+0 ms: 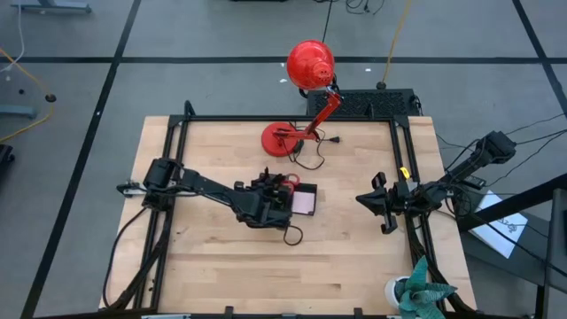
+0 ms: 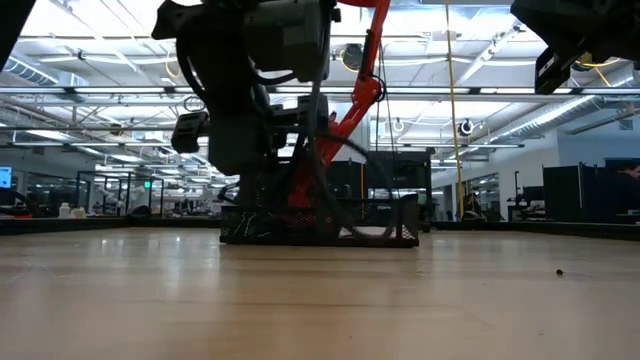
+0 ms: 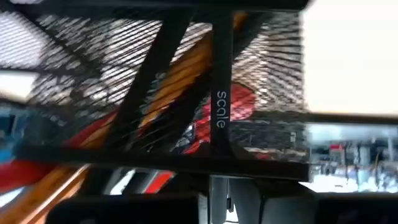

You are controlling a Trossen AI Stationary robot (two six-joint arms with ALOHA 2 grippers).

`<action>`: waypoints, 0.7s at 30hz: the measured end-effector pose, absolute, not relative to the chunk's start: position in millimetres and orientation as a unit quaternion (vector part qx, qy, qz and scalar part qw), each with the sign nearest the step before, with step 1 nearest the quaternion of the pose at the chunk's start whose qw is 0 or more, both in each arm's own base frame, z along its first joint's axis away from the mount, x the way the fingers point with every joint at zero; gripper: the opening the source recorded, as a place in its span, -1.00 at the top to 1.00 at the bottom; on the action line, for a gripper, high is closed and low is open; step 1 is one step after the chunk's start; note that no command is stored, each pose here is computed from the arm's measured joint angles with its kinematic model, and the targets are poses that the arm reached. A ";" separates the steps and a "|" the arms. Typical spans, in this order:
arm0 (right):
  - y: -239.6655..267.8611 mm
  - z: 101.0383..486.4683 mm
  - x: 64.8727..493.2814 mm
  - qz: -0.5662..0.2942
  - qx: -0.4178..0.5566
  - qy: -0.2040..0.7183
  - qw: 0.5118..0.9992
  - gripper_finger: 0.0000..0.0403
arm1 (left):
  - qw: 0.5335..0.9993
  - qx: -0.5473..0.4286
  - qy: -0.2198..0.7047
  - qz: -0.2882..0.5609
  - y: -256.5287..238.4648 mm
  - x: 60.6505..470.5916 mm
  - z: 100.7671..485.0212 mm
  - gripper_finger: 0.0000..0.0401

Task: Pick and place office supplies into organizer
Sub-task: Put the black pen into the black mesh desk organizer

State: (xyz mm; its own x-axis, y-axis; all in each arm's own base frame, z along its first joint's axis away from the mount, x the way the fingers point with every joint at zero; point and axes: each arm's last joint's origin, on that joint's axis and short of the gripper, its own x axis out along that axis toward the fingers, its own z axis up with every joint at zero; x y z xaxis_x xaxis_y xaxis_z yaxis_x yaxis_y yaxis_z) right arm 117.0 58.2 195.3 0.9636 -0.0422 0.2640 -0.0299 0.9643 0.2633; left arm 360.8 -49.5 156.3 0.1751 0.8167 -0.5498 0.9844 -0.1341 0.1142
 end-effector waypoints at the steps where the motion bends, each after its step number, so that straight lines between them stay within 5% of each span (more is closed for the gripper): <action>1: 58.2 195.2 117.0 -0.003 0.133 -0.135 0.982 1.00 | 0.243 0.729 0.617 -0.170 -49.5 361.7 156.7 0.82; 12: 58.2 195.4 117.0 -0.003 0.134 -0.135 0.982 1.00 | 0.276 0.719 0.628 -0.110 -48.7 361.5 158.2 0.33; 21: 58.2 195.4 117.0 -0.003 0.134 -0.135 0.982 1.00 | 0.259 0.729 0.627 -0.088 -51.7 360.3 160.2 -0.14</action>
State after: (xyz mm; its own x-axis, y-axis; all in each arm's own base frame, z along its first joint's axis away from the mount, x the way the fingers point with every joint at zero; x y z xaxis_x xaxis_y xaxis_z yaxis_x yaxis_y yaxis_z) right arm 117.0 58.2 195.4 0.9634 -0.0422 0.2648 -0.0302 0.9641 0.2638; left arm 360.3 -51.7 160.2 0.1984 0.8689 -0.4535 0.9604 -0.0799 0.2669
